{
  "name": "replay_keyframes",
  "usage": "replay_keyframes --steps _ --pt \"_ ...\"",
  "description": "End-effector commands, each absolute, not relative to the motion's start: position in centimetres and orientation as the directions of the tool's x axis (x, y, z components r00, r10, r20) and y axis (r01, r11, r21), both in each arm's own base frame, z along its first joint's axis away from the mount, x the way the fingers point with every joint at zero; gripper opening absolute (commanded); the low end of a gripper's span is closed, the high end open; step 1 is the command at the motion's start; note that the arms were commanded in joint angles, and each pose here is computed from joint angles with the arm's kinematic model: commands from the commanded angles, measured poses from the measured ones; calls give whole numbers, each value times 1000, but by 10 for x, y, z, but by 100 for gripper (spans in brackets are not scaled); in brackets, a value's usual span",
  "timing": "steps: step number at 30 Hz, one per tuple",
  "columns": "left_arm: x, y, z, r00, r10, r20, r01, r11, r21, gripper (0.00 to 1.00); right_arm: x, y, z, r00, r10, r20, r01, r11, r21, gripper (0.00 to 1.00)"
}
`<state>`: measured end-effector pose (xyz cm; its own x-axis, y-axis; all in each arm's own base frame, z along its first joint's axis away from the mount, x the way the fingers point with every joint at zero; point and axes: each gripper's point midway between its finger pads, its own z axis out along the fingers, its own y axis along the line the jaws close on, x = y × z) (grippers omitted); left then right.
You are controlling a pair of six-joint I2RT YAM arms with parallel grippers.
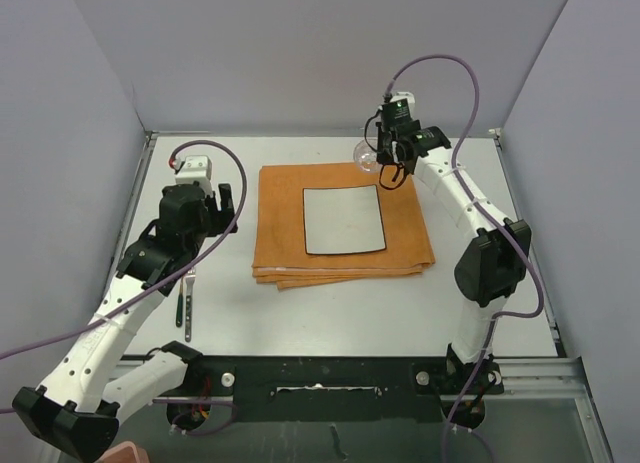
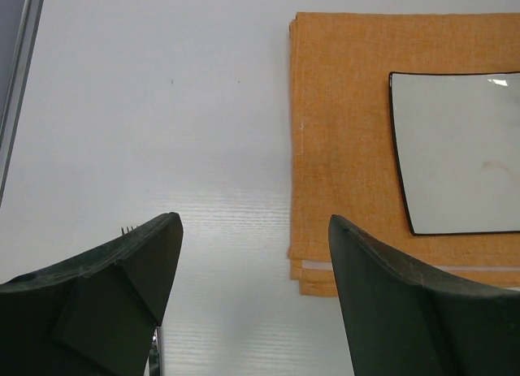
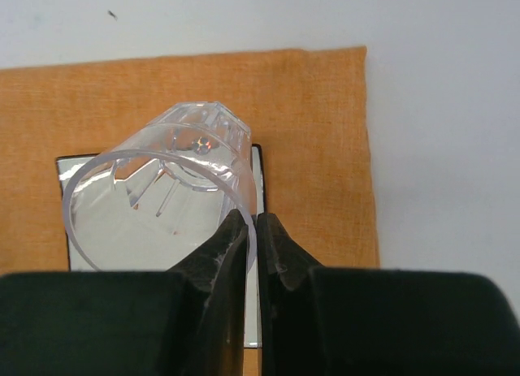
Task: Set the dinner table for one person
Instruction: Place the cup on the napkin.
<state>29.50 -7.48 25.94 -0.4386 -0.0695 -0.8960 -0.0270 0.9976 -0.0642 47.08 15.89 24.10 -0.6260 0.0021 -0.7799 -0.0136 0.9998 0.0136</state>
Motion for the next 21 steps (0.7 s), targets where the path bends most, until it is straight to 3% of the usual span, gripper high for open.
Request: replay_keyframes --steps 1,21 --pt "297 -83 277 -375 -120 -919 1 992 -129 71 492 126 275 -544 129 -829 111 990 82 0" --pt "307 -90 260 -399 -84 -913 27 994 -103 71 514 83 238 -574 130 -809 190 982 23 0"
